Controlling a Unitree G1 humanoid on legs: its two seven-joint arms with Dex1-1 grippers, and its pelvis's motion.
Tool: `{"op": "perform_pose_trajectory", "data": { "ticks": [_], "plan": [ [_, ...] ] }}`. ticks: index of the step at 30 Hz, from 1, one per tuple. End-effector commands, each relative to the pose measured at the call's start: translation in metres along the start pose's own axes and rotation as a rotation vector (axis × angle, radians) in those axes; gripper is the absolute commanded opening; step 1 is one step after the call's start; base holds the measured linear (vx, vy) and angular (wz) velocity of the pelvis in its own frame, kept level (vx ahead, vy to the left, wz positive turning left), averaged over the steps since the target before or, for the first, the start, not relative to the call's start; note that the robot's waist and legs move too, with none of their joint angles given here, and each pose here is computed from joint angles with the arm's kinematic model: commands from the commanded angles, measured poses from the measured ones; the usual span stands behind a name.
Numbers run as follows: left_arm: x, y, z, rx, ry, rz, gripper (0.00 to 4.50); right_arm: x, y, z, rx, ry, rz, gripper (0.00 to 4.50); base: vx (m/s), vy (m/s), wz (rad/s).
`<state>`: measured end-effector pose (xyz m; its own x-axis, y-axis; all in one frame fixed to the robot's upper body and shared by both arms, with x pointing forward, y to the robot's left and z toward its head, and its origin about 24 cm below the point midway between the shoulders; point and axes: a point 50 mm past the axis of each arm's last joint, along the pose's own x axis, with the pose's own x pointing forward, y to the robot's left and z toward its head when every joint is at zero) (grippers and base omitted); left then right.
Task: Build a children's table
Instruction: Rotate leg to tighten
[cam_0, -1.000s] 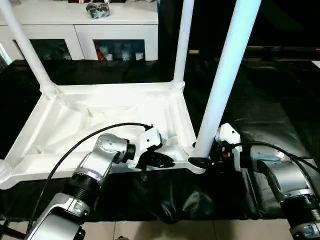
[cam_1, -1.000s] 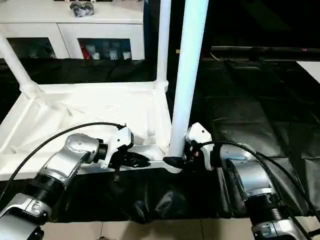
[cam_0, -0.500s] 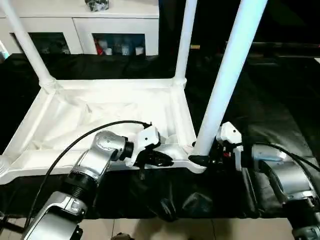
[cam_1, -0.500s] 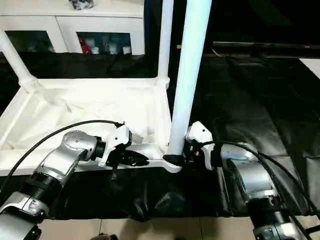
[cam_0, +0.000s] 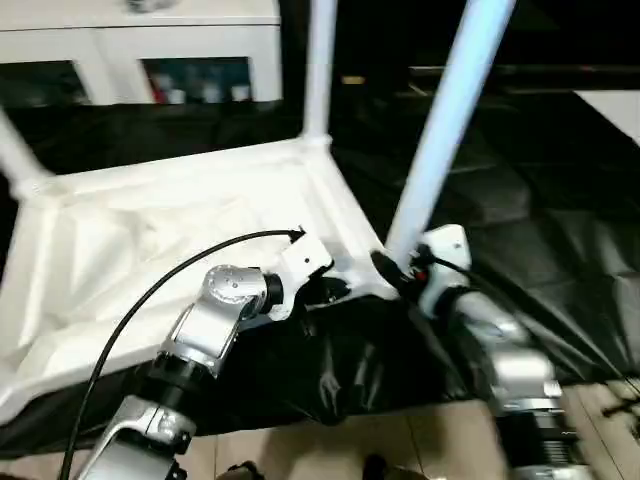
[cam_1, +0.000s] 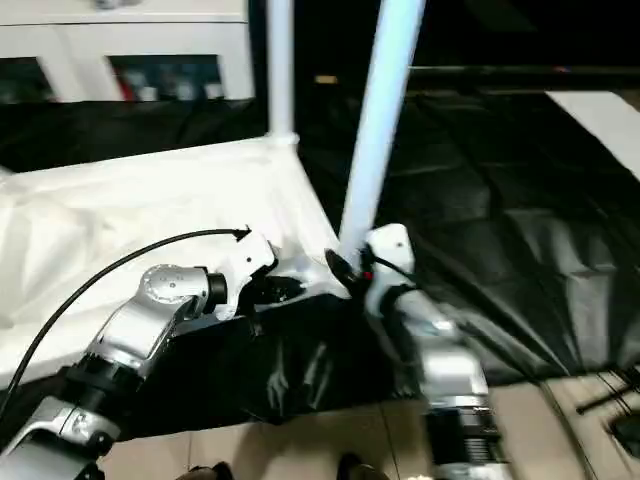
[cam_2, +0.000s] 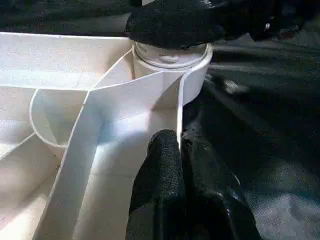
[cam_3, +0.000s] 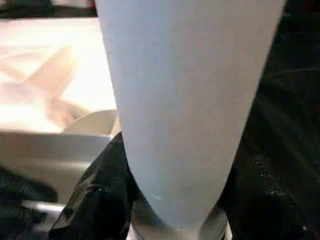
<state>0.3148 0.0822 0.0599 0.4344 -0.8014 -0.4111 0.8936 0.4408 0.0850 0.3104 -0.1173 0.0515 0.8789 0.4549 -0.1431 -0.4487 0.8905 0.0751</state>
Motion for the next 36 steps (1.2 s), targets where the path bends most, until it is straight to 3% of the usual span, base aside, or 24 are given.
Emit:
{"op": "perform_pose_trajectory", "data": {
  "ticks": [1, 3, 6, 9, 10, 17, 24, 32, 36],
  "plan": [
    [0.027, -0.028, 0.022, -0.013, -0.108, -0.083, 0.00, 0.014, 0.049, -0.021, 0.150, 0.079, 0.183, 2.30, 0.000, 0.000, 0.00],
    [0.026, -0.027, 0.022, -0.003, -0.104, -0.090, 0.00, 0.014, 0.046, -0.018, 0.147, 0.069, 0.186, 2.30, 0.000, 0.000, 0.00],
    [0.025, -0.025, 0.022, 0.006, -0.099, -0.091, 0.00, 0.013, 0.042, -0.017, 0.129, 0.068, 0.186, 2.75, 0.000, 0.000, 0.00],
    [0.019, -0.018, 0.020, 0.020, -0.088, -0.082, 0.00, 0.008, 0.031, -0.016, 0.037, 0.081, 0.198, 2.96, 0.161, 0.008, -0.11],
    [0.015, -0.014, 0.019, 0.032, -0.081, -0.085, 0.00, 0.003, 0.025, -0.017, -0.007, 0.094, 0.233, 2.96, 0.061, -0.131, 0.34],
    [0.001, -0.001, 0.015, 0.073, -0.058, -0.135, 0.00, -0.017, 0.000, -0.011, -0.069, 0.143, 0.426, 2.96, 0.070, -0.028, -0.01],
    [-0.011, 0.003, 0.013, 0.119, -0.042, -0.239, 0.00, -0.030, -0.010, -0.009, -0.156, 0.209, 0.626, 2.96, 0.019, -0.006, 0.05],
    [-0.016, 0.003, 0.010, 0.133, -0.014, -0.336, 0.00, -0.035, -0.015, -0.003, -0.172, 0.262, 0.779, 2.96, 0.024, -0.010, 0.04],
    [-0.017, 0.007, 0.008, 0.133, -0.004, -0.351, 0.00, -0.036, -0.015, -0.006, -0.209, 0.309, 0.840, 2.64, 0.000, 0.000, 0.00]
  ]
}}
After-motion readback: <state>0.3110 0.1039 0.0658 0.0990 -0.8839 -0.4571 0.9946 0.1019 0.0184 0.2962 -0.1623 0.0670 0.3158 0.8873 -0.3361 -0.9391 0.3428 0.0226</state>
